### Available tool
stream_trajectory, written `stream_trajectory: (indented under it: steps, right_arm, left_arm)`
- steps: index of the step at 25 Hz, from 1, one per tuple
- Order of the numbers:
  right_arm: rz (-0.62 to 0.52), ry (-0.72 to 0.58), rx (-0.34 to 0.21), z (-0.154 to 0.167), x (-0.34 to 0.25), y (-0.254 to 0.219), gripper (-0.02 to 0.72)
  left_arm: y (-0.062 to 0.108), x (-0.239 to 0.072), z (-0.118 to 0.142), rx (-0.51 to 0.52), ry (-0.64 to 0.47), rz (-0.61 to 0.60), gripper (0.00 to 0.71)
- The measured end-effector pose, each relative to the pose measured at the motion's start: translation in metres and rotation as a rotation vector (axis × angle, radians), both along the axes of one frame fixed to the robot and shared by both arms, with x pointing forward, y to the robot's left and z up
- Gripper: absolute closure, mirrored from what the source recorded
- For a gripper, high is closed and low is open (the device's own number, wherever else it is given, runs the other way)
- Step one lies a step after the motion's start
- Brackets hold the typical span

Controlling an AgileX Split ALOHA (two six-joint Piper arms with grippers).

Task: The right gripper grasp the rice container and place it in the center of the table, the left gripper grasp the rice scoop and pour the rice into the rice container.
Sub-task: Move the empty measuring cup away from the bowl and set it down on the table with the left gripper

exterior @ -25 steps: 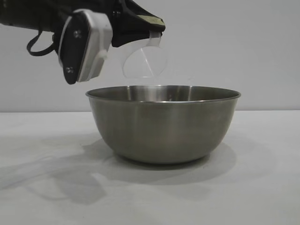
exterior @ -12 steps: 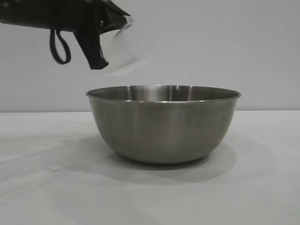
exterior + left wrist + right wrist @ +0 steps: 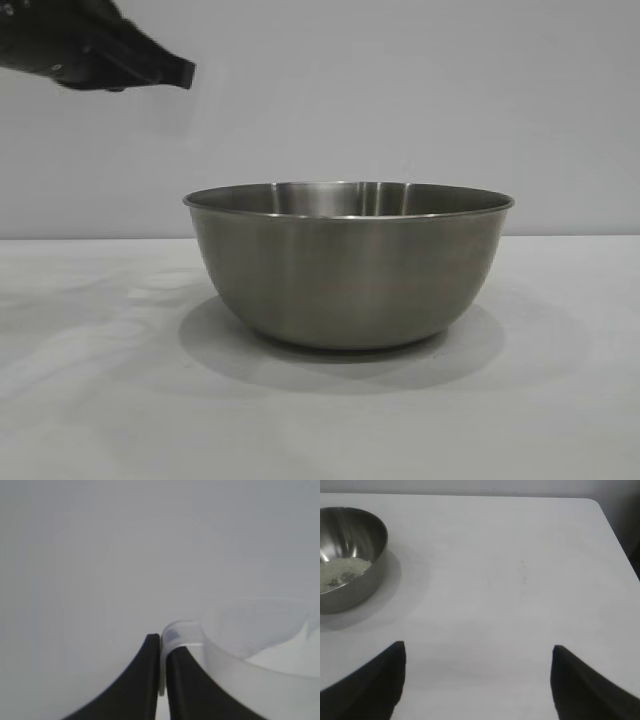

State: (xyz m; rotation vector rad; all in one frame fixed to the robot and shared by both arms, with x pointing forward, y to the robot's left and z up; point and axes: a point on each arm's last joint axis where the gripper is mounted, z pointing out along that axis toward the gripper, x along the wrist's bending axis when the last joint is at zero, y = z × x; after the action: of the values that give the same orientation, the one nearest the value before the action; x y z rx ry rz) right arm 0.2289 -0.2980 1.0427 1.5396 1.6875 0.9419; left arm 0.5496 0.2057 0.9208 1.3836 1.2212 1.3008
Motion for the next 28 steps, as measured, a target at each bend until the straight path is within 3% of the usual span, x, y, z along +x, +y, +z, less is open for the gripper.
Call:
stream_trajectory:
  steps: [5,14,23,24,25,28]
  right_arm:
    - [0.000,0.000,0.000,0.000,0.000,0.000,0.167]
    - [0.000,0.000,0.000,0.000,0.000,0.000,0.167]
    - [0.000,0.000,0.000,0.000,0.000,0.000,0.167]
    - [0.000,0.000,0.000,0.000,0.000,0.000,0.167]
    - [0.000,0.000,0.000,0.000,0.000,0.000,0.167]
    - [0.000,0.000,0.000,0.000,0.000,0.000,0.167]
  left_arm:
    - [0.008,-0.014,-0.014,-0.025,0.065,0.031,0.710]
    - [0.007,-0.017,-0.056,0.018,0.189,0.006,0.710]
    - [0.008,-0.019,-0.068,-0.047,0.210,0.024,0.710]
    - [0.009,-0.021,-0.069,-0.044,0.219,0.024,0.661]
    - [0.010,-0.025,-0.071,-0.037,0.231,0.020,0.661]
    - [0.015,-0.038,-0.076,-0.032,0.273,0.008,0.494]
